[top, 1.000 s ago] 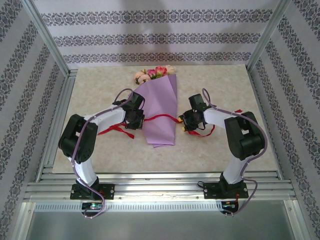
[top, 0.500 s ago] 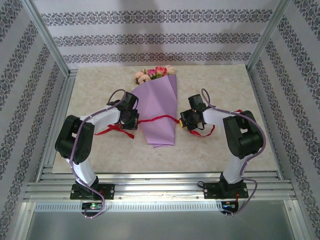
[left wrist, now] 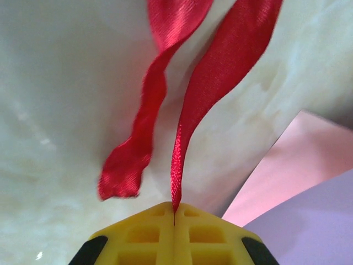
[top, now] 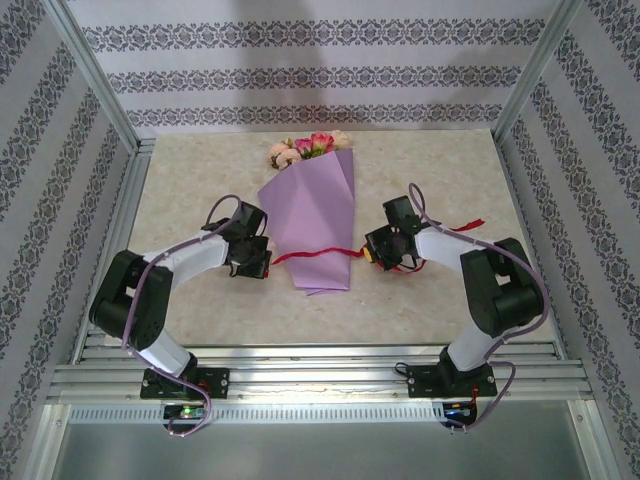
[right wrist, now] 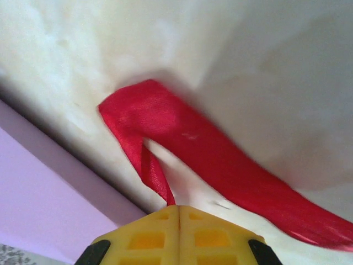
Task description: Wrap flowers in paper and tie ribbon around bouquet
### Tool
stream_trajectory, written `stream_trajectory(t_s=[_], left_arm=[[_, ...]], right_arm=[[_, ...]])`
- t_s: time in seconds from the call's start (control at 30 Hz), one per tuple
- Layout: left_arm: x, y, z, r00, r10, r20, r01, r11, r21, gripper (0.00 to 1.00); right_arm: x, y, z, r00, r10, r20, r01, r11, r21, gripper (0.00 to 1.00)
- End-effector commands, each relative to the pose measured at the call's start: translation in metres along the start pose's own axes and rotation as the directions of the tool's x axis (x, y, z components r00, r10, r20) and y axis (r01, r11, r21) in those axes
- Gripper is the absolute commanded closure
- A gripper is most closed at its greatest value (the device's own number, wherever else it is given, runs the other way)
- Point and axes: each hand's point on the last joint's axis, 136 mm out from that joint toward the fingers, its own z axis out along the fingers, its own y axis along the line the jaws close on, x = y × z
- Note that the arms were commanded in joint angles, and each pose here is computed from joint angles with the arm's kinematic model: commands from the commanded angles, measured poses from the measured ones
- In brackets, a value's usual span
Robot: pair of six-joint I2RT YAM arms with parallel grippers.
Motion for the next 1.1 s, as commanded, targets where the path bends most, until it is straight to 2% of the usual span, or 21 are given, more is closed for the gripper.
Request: stream_trajectory(t_s=[0.0,0.17,0.3,0.47,0.53,0.6,0.7,0.8,0.87,0.97,1.07], left_arm=[[0.032,0.009,-0.010,0.984,0.146,-0.105,-0.145,0.989,0.024,1.00],[0.051,0.055,-0.013,0.937,0.298,-0.181,-0.315,0.946,-0.076,1.00],[0.039,0.086,-0.019,0.927,0.338,-0.161,-0.360,0.923,-0.133,1.00],[0.033,0.105,-0.023,0.891,0.419,-0.176,-0.448,0.874,-0.188,1.00],[0.030,0.108,-0.021,0.884,0.435,-0.171,-0.464,0.864,-0.197,1.00],[0.027,0.107,-0.019,0.876,0.455,-0.161,-0.481,0.852,-0.205,1.00],[0.021,0.110,-0.019,0.862,0.484,-0.150,-0.507,0.825,-0.249,1.00],[0.017,0.114,-0.019,0.856,0.496,-0.148,-0.517,0.811,-0.273,1.00],[0.017,0.116,-0.019,0.855,0.497,-0.149,-0.518,0.808,-0.279,1.00],[0.018,0.112,-0.018,0.862,0.487,-0.141,-0.507,0.820,-0.266,1.00],[0.018,0.105,-0.018,0.867,0.484,-0.121,-0.499,0.828,-0.256,1.00]], right_arm=[[0.001,-0.011,-0.014,0.996,-0.087,0.034,0.086,0.996,0.037,1.00],[0.007,-0.010,-0.027,0.982,-0.182,0.057,0.178,0.981,0.071,1.00],[0.010,-0.024,-0.037,0.975,-0.205,0.084,0.194,0.972,0.129,1.00],[0.013,-0.061,-0.057,0.969,-0.218,0.120,0.187,0.956,0.228,1.00],[0.015,-0.059,-0.054,0.965,-0.237,0.113,0.215,0.960,0.180,0.97],[0.016,-0.044,-0.056,0.947,-0.299,0.118,0.281,0.948,0.146,0.78],[0.019,-0.007,-0.053,0.888,-0.438,0.137,0.434,0.899,0.064,0.66],[0.035,0.023,-0.041,0.850,-0.520,0.081,0.525,0.849,-0.062,0.62],[0.041,0.030,-0.033,0.828,-0.559,0.056,0.561,0.822,-0.098,0.61],[0.056,0.033,-0.011,0.801,-0.598,-0.024,0.584,0.791,-0.181,0.64],[0.062,0.027,0.006,0.769,-0.636,-0.071,0.615,0.765,-0.194,0.65]])
